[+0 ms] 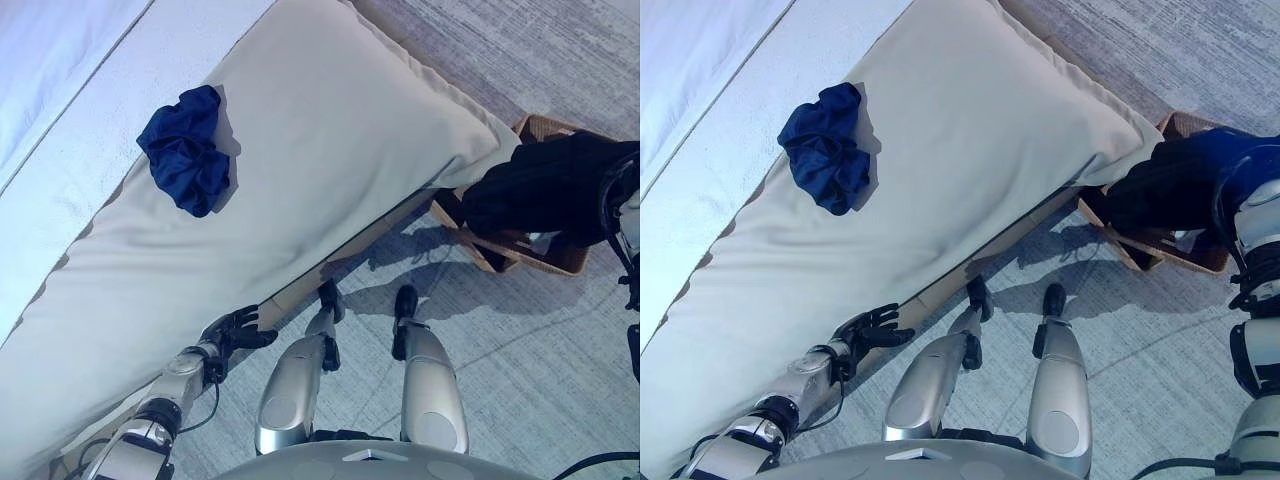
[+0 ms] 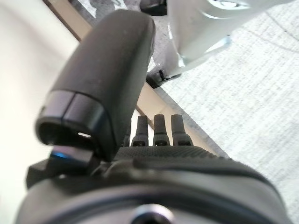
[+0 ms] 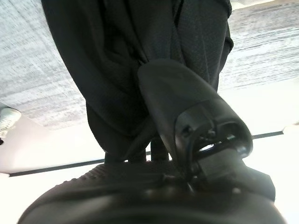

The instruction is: Pick up the clothes from the bed and place them into the basket

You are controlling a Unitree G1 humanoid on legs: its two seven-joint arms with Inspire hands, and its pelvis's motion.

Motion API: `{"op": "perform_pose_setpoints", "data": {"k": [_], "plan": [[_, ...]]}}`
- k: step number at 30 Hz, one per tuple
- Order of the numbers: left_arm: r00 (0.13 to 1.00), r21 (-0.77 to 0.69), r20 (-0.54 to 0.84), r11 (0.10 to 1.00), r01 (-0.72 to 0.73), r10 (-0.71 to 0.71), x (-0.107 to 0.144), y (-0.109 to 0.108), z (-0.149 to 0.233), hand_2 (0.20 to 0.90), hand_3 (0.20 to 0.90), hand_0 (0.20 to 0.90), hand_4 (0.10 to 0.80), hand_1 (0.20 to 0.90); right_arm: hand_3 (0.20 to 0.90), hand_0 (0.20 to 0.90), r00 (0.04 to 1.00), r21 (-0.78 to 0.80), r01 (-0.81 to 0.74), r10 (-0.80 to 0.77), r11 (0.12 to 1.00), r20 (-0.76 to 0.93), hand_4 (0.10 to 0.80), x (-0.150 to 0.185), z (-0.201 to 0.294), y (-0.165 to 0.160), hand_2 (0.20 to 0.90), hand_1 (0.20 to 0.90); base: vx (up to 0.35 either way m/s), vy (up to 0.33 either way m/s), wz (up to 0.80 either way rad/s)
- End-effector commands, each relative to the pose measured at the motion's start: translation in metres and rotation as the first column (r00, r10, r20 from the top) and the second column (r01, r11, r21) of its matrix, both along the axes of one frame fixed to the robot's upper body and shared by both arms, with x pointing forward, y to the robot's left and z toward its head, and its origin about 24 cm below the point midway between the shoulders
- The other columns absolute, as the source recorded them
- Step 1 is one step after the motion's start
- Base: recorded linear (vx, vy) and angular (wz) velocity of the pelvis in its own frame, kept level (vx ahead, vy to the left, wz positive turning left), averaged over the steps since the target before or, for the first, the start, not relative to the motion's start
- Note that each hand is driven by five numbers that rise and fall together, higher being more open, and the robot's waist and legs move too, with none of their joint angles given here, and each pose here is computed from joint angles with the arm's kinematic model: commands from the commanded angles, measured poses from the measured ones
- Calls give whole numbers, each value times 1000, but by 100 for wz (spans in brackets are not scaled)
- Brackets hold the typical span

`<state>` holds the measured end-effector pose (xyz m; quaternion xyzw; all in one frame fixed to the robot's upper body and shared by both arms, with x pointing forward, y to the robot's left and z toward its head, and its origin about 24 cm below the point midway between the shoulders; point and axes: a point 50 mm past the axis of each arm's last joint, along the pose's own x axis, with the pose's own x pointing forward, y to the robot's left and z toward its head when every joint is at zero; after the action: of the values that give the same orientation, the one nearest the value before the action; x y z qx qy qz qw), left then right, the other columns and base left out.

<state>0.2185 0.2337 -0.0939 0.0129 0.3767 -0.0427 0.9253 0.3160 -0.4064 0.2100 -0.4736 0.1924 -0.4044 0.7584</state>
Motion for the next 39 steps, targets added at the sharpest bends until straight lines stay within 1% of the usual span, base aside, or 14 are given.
{"op": "perform_pose_setpoints", "data": {"k": [1, 7, 13, 15, 18, 21, 24, 26, 29, 31, 32, 33, 34, 39], "plan": [[1000, 54, 0, 999, -1, 1, -3, 24, 7, 900, 900, 900, 800, 900, 900, 900, 999, -123, 36, -34, 992, 24, 800, -9, 45, -11, 900, 900, 11, -17, 10], [1000, 61, -1, 998, -6, 6, -6, 28, 7, 900, 900, 900, 800, 900, 900, 900, 994, -116, 8, 5, 993, 111, 800, -11, 54, -10, 900, 900, 26, 24, 9], [998, 59, -31, 997, -53, 55, -21, 32, -1, 900, 900, 900, 800, 900, 900, 900, 969, -238, -79, 131, 968, 211, 800, -8, 82, 11, 900, 900, 57, 87, 3], [995, 53, -47, 995, -81, 84, -28, 35, -5, 900, 900, 900, 800, 900, 900, 900, 975, -284, -115, 164, 952, 153, 800, -8, 88, 20, 900, 900, 92, 147, 2], [989, 42, -78, 991, -126, 129, -41, 40, -10, 900, 900, 900, 800, 900, 900, 900, 975, -319, -217, 217, 922, -37, 800, -7, 83, 30, 900, 900, 59, 213, 19], [983, 45, -101, 988, -147, 151, -51, 42, -15, 900, 900, 900, 800, 900, 900, 900, 960, -331, -277, 247, 902, -130, 800, -5, 77, 36, 900, 900, 96, 183, 19], [976, 52, -128, 984, -169, 175, -59, 47, -17, 900, 900, 900, 800, 900, 900, 900, 911, -306, -393, 320, 867, -260, 800, 4, 62, 49, 900, 900, 133, 156, 31], [969, 52, -152, 981, -188, 194, -64, 51, -19, 900, 900, 900, 800, 900, 900, 900, 857, -246, -485, 400, 839, -324, 800, 13, 51, 62, 900, 900, 225, 169, 39], [964, 79, -183, 980, -183, 195, -71, 59, -21, 900, 900, 900, 800, 900, 900, 900, 788, -147, -596, 538, 790, -299, 800, 32, 33, 88, 900, 900, 234, 128, 37], [964, 97, -182, 980, -176, 191, -69, 63, -19, 900, 900, 900, 800, 900, 900, 900, 753, -146, -651, 611, 745, -244, 800, 48, 33, 112, 900, 900, 95, 66, 48], [965, 97, -177, 979, -178, 193, -66, 64, -17, 900, 900, 900, 800, 900, 900, 900, 752, -173, -655, 615, 735, -237, 800, 53, 35, 119, 900, 900, 34, 71, 55], [966, 96, -168, 978, -183, 197, -62, 65, -16, 900, 900, 900, 800, 900, 900, 900, 751, -252, -660, 614, 708, -242, 800, 58, 41, 128, 900, 900, -20, 51, 51], [969, 94, -150, 978, -186, 199, -57, 67, -13, 900, 900, 900, 800, 900, 900, 900, 746, -368, -665, 598, 650, -293, 800, 64, 50, 141, 900, 900, -58, 30, 48], [977, 73, -99, 981, -182, 189, -41, 62, -6, 900, 900, 900, 800, 900, 900, 900, 792, -621, -513, 605, 592, -78, 800, 72, 100, 178, 900, 900, -64, 69, 46]]}}
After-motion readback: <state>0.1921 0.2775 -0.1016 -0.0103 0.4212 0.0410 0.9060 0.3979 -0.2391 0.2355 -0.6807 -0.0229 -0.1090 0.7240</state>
